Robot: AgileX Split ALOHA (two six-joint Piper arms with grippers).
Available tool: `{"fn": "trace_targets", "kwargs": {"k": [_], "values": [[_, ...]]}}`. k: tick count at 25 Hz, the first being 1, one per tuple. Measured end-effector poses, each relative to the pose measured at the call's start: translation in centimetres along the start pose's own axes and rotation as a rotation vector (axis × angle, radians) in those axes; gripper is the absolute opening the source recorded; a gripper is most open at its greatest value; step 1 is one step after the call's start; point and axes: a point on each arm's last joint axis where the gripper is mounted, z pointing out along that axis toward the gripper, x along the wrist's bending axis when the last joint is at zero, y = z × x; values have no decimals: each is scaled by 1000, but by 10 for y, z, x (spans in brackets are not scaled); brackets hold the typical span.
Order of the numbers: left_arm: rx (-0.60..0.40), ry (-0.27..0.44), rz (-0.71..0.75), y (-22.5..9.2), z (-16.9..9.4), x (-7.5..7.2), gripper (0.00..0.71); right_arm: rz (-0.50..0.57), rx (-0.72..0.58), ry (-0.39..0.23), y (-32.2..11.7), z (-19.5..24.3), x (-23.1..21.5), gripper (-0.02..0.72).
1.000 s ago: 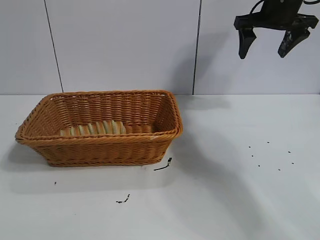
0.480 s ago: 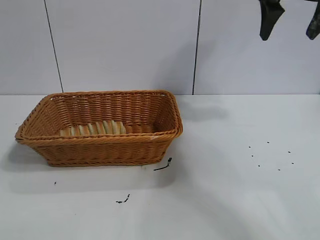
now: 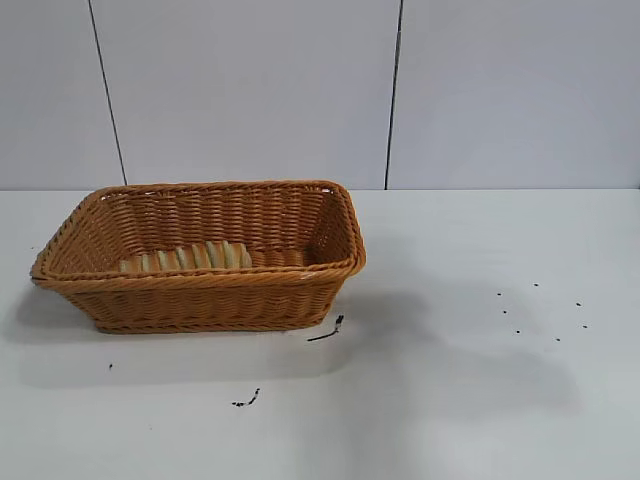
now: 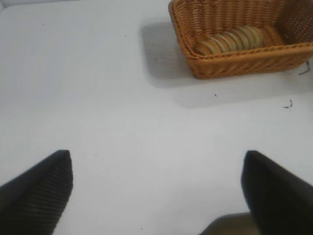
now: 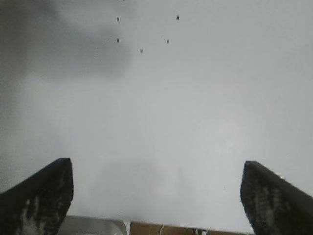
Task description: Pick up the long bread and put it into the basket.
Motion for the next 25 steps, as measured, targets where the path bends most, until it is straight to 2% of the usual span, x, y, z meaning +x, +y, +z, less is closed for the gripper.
{"fn": "trace_targets", "kwargs": {"k": [4,5,10,13,25], "values": [[0,0,0,0,0,0,696,5,-202,12,-46,-13,-1,638],[0,0,0,0,0,0,696,7,-286,17,-66,-16,-1,638],[0,0,0,0,0,0,696,11,-509,30,-96,-36,-2,638],[0,0,0,0,0,0,696,12,-594,32,-107,-43,-2,638],[0,0,0,0,0,0,696,12,-611,33,-110,-43,-2,638]]}}
